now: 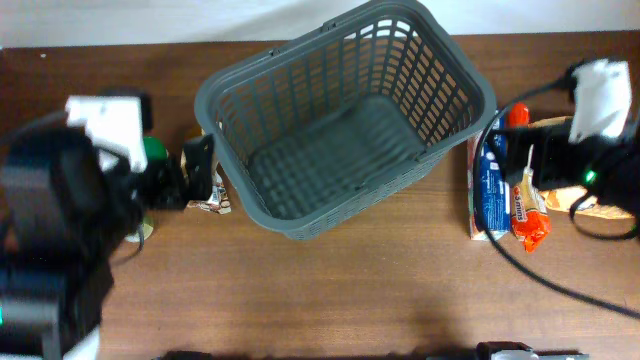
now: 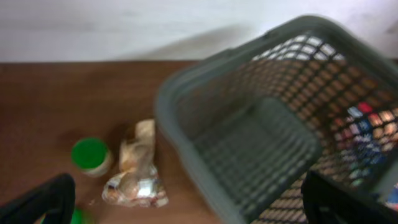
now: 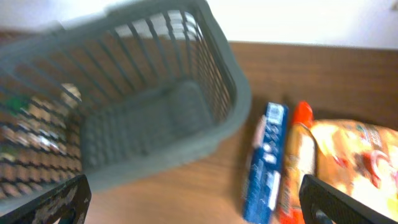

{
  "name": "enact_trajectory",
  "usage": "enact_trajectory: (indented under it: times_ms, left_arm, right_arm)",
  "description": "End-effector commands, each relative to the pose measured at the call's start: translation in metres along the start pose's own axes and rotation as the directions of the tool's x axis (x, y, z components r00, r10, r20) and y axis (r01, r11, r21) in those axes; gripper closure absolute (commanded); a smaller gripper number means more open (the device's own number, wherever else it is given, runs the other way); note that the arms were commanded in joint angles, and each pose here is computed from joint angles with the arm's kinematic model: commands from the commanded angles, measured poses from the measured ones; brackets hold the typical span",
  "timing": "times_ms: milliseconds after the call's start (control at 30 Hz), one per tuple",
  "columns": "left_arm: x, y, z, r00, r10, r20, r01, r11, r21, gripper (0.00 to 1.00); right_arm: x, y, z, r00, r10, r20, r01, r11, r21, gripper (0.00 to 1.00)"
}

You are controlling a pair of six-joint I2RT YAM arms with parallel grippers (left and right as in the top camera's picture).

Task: Pack container
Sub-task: 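Grasp the grey basket rim with both grippers, then slide the grey basket to the table center and straighten it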

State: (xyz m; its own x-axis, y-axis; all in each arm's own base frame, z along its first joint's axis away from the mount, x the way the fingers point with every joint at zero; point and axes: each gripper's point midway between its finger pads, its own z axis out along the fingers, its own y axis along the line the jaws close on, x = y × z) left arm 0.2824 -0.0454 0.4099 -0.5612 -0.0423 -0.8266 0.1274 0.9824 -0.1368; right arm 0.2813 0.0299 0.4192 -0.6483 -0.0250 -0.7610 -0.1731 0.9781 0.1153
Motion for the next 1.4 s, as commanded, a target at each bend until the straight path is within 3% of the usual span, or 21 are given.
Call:
enact_trajectory:
  times_ms: [0, 33, 67, 100, 167, 200, 267, 367, 433, 600, 733, 867, 1067, 1367]
  left_arm:
    - [-0.019, -0.044, -0.003, 0.999, 0.027, -0.028, -0.019, 0.97, 0.241, 0.01]
    - [-0.021, -0.05, -0.002, 0.999, 0.027, -0.034, -0.017, 0.961, 0.275, 0.01]
    - [-0.021, -0.053, 0.001, 0.999, 0.028, -0.042, -0.014, 0.955, 0.295, 0.16]
    - [-0.014, -0.057, 0.006, 0.996, 0.034, -0.078, -0.008, 0.951, 0.31, 0.49]
    - [0.007, -0.064, 0.014, 0.981, 0.114, -0.155, -0.06, 0.946, 0.319, 0.75]
    - [0.02, -0.067, 0.017, 0.966, 0.165, -0.201, -0.098, 0.947, 0.307, 0.85]
    - [0.042, -0.073, 0.018, 0.923, 0.278, -0.264, -0.201, 0.937, 0.286, 0.91]
    - [0.082, -0.095, 0.006, 0.8, 0.494, -0.34, -0.4, 0.862, 0.311, 0.94]
    - [0.094, -0.106, 0.001, 0.757, 0.556, -0.344, -0.452, 0.825, 0.34, 0.94]
    - [0.139, -0.137, -0.005, 0.626, 0.691, -0.362, -0.517, 0.715, 0.471, 0.95]
    - [0.176, -0.145, 0.011, 0.555, 0.703, -0.445, -0.492, 0.708, 0.506, 0.96]
    - [0.198, -0.149, 0.028, 0.523, 0.721, -0.454, -0.487, 0.69, 0.535, 0.96]
    - [0.208, -0.128, 0.061, 0.496, 0.716, -0.491, -0.58, 0.694, 0.426, 0.95]
    - [0.189, -0.095, 0.09, 0.592, 0.6, -0.538, -0.532, 0.792, 0.298, 0.95]
  right_arm:
    - [-0.026, 0.029, -0.014, 0.997, 0.058, 0.051, -0.049, 0.985, -0.164, 0.02]
    - [-0.032, 0.034, -0.013, 0.997, 0.056, 0.062, -0.043, 0.98, -0.197, 0.21]
    - [-0.037, 0.036, -0.011, 0.996, 0.058, 0.069, -0.042, 0.976, -0.214, 0.31]
    - [-0.039, 0.035, -0.007, 0.995, 0.082, 0.065, -0.066, 0.975, -0.214, 0.32]
    - [-0.04, 0.03, 0.007, 0.992, 0.126, 0.03, -0.117, 0.971, -0.209, 0.45]
    - [-0.04, 0.028, 0.017, 0.989, 0.145, 0.004, -0.141, 0.968, -0.208, 0.51]
    - [-0.039, 0.026, 0.032, 0.986, 0.164, -0.036, -0.168, 0.964, -0.205, 0.64]
    - [-0.034, 0.03, 0.07, 0.977, 0.17, -0.129, -0.195, 0.958, -0.211, 0.88]
    - [-0.03, 0.033, 0.091, 0.971, 0.161, -0.177, -0.197, 0.958, -0.209, 0.96]
    - [-0.008, 0.032, 0.15, 0.931, 0.178, -0.318, -0.228, 0.965, -0.126, 0.96]
    - [0.01, 0.008, 0.171, 0.902, 0.209, -0.378, -0.214, 0.976, 0.029, 0.96]
    - [0.025, -0.009, 0.179, 0.881, 0.218, -0.42, -0.182, 0.975, 0.124, 0.96]
    - [0.042, -0.017, 0.178, 0.854, 0.196, -0.481, -0.134, 0.978, 0.16, 0.96]
    - [0.073, -0.018, 0.177, 0.787, 0.195, -0.586, -0.115, 0.979, 0.171, 0.96]
